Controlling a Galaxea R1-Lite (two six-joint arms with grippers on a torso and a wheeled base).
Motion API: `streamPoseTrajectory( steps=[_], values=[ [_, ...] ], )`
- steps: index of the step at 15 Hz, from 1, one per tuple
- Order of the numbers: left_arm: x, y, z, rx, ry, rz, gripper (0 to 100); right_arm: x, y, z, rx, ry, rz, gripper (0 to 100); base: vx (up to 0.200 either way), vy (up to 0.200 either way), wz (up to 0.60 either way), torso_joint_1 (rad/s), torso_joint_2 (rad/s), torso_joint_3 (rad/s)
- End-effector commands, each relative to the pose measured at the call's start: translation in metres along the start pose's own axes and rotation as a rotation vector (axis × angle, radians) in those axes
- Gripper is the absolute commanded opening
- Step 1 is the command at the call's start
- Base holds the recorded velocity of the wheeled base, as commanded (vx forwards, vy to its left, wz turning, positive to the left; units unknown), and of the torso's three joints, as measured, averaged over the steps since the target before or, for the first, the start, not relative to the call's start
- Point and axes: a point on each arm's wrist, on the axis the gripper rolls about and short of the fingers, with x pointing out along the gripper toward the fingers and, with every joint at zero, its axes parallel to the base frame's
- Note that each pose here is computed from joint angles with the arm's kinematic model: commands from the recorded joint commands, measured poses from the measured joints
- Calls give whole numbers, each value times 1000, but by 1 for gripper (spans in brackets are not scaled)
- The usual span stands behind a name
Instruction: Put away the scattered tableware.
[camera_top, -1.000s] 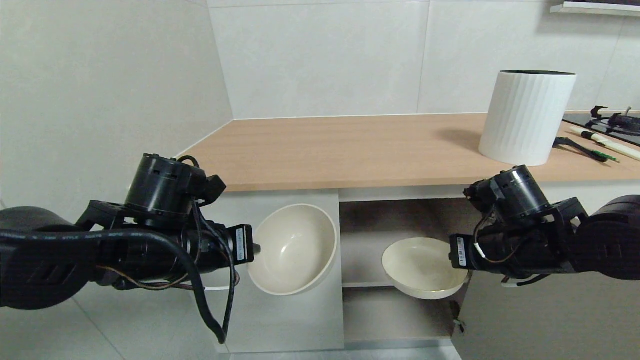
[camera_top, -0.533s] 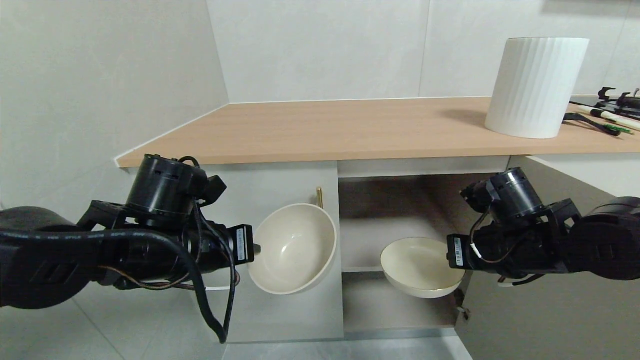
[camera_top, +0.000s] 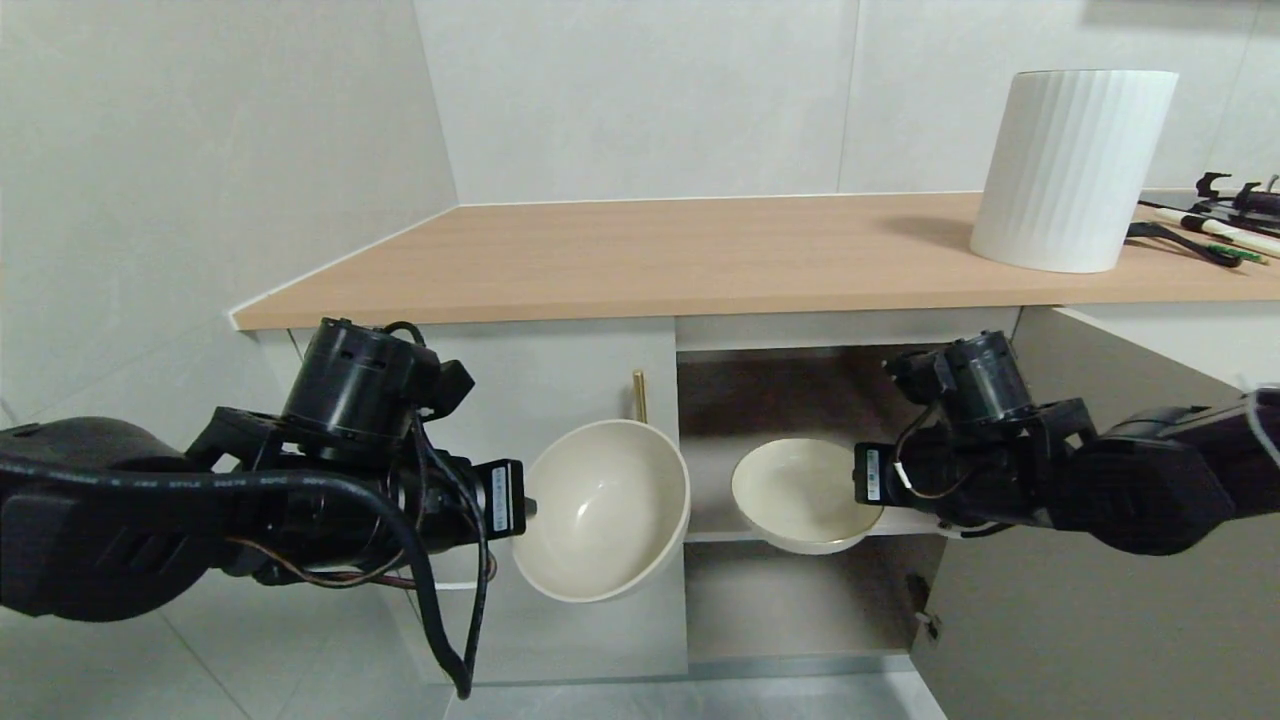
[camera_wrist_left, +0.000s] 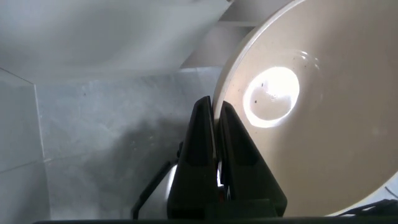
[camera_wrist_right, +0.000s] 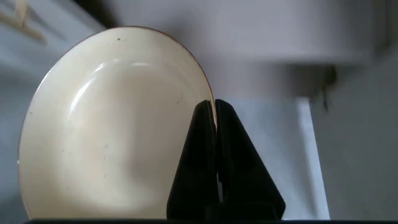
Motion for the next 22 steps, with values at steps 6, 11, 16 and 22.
streamPoseTrajectory(
  steps=[6, 11, 16, 22],
  values=[
    [1, -1, -1, 3, 7, -2, 0, 124, -28, -23, 100, 49, -175, 0, 0, 0, 0, 0, 0, 0],
    [3, -1, -2, 4, 13, 0, 0, 177, -40, -34, 136, -12, -357, 0, 0, 0, 0, 0, 0, 0],
    [4, -1, -3, 4, 18, 0, 0, 196, -55, -36, 146, -14, -413, 0, 0, 0, 0, 0, 0, 0],
    [4, -2, -3, 4, 17, -1, 0, 219, -60, -35, 154, -53, -451, 0, 0, 0, 0, 0, 0, 0]
  ],
)
